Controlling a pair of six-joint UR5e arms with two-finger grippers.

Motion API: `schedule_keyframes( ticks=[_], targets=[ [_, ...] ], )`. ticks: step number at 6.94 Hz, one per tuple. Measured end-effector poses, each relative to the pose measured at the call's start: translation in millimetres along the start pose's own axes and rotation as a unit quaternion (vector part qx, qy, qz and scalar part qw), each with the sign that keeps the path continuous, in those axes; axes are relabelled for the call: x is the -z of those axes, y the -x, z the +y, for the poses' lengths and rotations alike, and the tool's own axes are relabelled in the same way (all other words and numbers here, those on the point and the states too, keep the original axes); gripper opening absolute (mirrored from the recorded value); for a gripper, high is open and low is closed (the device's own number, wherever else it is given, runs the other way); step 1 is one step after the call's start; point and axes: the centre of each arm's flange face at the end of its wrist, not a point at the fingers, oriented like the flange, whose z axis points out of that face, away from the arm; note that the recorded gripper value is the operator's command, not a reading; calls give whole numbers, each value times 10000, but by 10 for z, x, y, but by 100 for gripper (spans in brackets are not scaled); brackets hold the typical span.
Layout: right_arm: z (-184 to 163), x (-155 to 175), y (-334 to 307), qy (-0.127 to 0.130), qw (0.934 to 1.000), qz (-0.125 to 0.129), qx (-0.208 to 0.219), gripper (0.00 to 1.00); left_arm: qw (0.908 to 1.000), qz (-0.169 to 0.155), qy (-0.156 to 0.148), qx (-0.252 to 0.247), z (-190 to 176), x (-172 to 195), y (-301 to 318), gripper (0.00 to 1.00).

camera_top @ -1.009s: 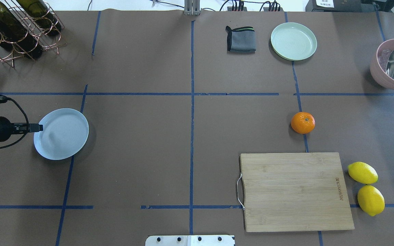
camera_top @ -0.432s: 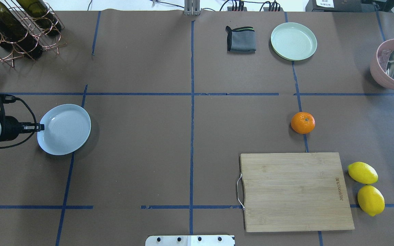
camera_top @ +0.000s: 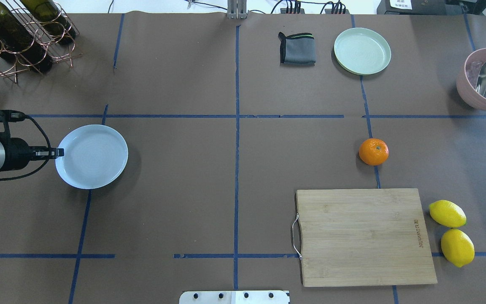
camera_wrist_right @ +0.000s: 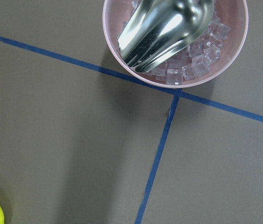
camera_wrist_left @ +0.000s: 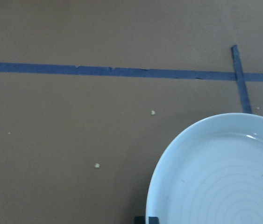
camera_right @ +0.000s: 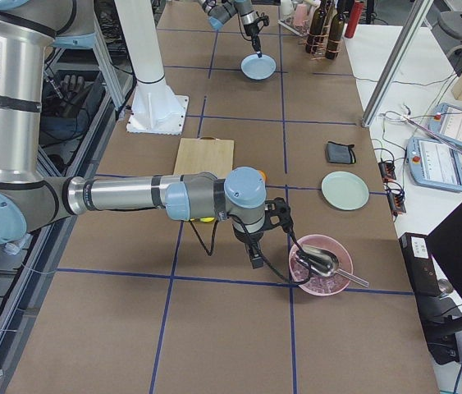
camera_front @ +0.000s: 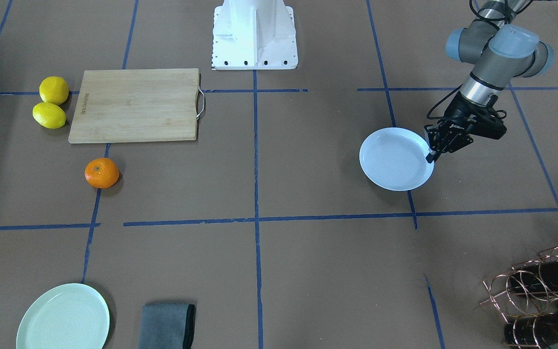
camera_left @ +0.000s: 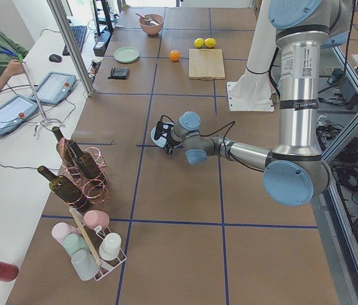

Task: Pick orange to plate
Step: 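Slide the light blue plate with the left gripper toward the table center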

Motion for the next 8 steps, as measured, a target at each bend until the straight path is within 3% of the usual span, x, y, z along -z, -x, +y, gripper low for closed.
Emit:
schedule_keyframes(
  ticks=[2,3,6,7,8],
  targets=[
    [4,-1,-1,2,10000,-2,-8,100,9995,302,-125,39,-477,-241,-997,0],
    [5,-2,0,1,10000,-4,-10,100,9991,391,-160,76,-521,-471,-1582,0],
    [0,0,1,-2,10000,-5,-9,100,9988,458,-182,39,-1,-1094,-2697,0],
    [0,1,2,-2,10000,-7,-10,100,9989,446,-121,41,141,-1205,-2821,14],
    [0,0,2,-2,10000,-7,-10,100,9989,442,-130,40,189,-1245,-2887,52]
  ],
)
